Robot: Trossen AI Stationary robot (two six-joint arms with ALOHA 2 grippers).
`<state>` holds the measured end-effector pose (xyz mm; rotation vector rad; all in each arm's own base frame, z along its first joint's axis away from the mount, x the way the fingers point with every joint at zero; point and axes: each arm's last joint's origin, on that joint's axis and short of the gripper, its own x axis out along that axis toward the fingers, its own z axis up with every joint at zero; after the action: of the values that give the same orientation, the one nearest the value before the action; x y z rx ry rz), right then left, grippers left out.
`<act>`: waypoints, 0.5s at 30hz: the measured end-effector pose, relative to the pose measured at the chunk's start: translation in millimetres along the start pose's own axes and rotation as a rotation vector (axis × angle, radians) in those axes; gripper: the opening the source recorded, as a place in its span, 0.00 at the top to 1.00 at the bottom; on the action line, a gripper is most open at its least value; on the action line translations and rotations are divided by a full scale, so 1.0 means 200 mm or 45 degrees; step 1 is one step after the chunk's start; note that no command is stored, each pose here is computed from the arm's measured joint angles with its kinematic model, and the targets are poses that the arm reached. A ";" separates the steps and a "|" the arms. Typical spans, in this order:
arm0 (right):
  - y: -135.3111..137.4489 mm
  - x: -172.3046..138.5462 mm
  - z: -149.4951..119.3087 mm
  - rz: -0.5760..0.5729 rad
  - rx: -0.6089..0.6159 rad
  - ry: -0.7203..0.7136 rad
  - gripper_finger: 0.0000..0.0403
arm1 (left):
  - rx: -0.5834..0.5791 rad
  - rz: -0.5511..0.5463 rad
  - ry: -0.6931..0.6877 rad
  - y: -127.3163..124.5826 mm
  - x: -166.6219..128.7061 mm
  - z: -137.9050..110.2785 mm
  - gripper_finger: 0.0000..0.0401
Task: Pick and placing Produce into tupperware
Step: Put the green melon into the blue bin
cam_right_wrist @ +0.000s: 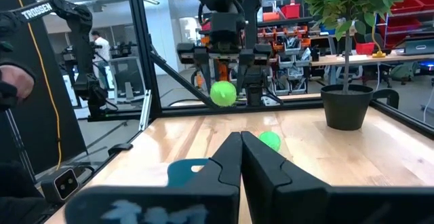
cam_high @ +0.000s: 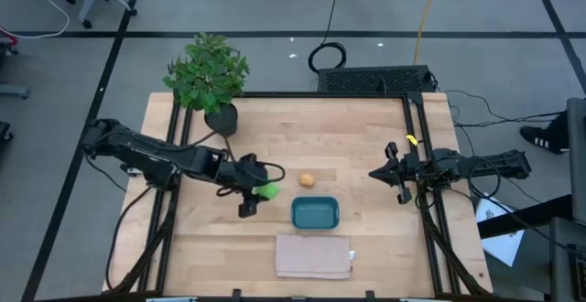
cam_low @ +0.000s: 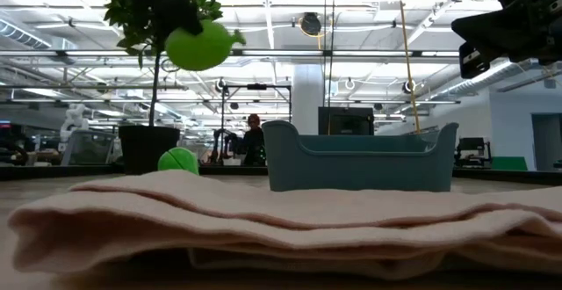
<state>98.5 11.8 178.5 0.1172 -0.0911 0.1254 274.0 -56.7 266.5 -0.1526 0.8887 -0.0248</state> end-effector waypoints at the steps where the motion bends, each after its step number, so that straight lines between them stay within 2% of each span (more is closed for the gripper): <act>1: 0.00 0.00 0.00 0.000 0.000 0.001 1.00 | 0.006 0.007 0.024 0.00 0.01 0.01 0.43; 15: 0.00 0.01 -0.01 -0.007 0.009 0.036 1.00 | 0.168 0.037 0.172 -0.14 0.26 0.29 0.43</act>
<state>100.8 12.1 176.2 0.1228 -0.0618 0.1222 352.3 -81.3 266.4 -0.0146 1.0212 -0.0673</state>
